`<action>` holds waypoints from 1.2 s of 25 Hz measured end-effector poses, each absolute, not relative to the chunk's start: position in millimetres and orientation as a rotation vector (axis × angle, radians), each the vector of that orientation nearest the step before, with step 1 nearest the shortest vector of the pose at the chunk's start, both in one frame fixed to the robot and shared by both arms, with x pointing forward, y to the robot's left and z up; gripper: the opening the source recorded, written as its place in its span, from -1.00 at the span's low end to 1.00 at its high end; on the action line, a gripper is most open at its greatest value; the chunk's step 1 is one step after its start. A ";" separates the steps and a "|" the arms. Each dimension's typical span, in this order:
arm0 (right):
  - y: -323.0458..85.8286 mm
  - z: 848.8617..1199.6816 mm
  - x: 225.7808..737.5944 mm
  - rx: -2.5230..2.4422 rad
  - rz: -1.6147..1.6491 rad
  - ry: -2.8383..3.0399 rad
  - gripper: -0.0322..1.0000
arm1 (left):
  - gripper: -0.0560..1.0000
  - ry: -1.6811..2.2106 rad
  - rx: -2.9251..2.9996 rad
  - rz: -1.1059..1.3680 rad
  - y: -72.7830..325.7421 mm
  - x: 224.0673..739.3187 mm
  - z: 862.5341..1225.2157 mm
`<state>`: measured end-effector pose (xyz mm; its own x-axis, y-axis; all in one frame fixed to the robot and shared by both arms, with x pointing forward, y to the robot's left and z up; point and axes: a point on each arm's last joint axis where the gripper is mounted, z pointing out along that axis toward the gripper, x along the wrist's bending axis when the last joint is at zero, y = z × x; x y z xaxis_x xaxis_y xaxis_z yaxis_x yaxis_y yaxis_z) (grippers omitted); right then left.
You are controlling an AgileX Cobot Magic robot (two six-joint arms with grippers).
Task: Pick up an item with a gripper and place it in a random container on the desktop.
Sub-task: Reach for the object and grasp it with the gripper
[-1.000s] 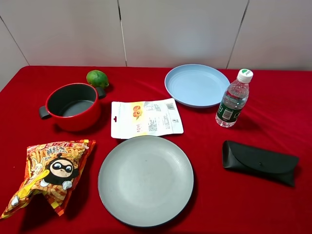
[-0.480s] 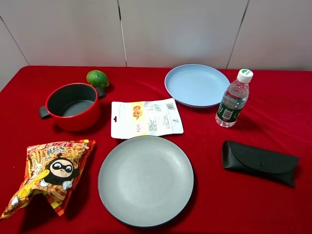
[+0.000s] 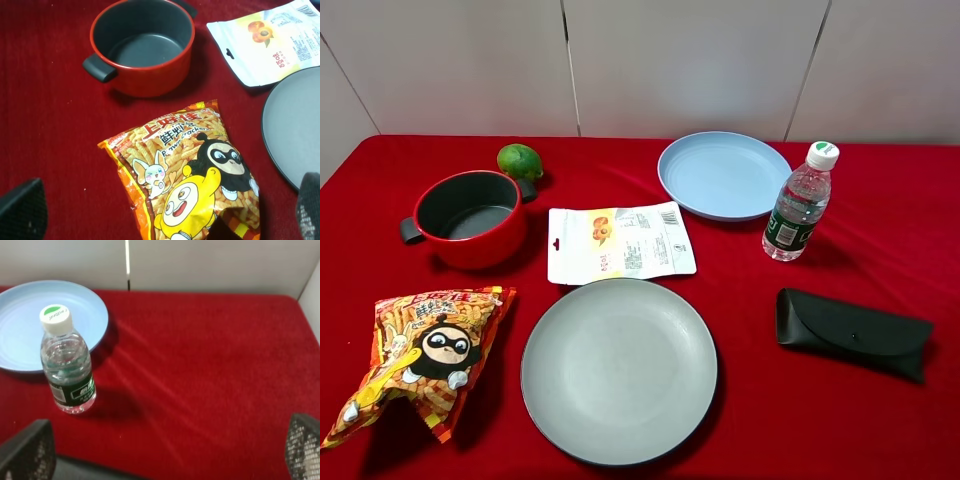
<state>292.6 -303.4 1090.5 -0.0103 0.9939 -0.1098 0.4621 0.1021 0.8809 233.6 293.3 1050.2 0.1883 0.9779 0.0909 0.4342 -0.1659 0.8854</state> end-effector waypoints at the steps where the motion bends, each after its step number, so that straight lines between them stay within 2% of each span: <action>1: -302.7 1089.4 294.6 1.478 0.842 1.607 0.40 | 0.99 1.342 1.721 0.924 293.3 233.6 1050.2; 8: -296.5 1074.5 319.5 1.539 0.728 1.835 0.40 | 0.99 1.342 1.721 0.924 293.3 233.6 1050.2; 19: -278.6 1059.7 341.9 1.283 0.633 2.214 0.40 | 0.99 1.342 1.721 0.924 293.3 233.6 1050.2; 30: -255.9 1027.4 378.8 1.127 0.427 2.520 0.40 | 0.99 1.342 1.721 0.924 293.3 233.6 1050.2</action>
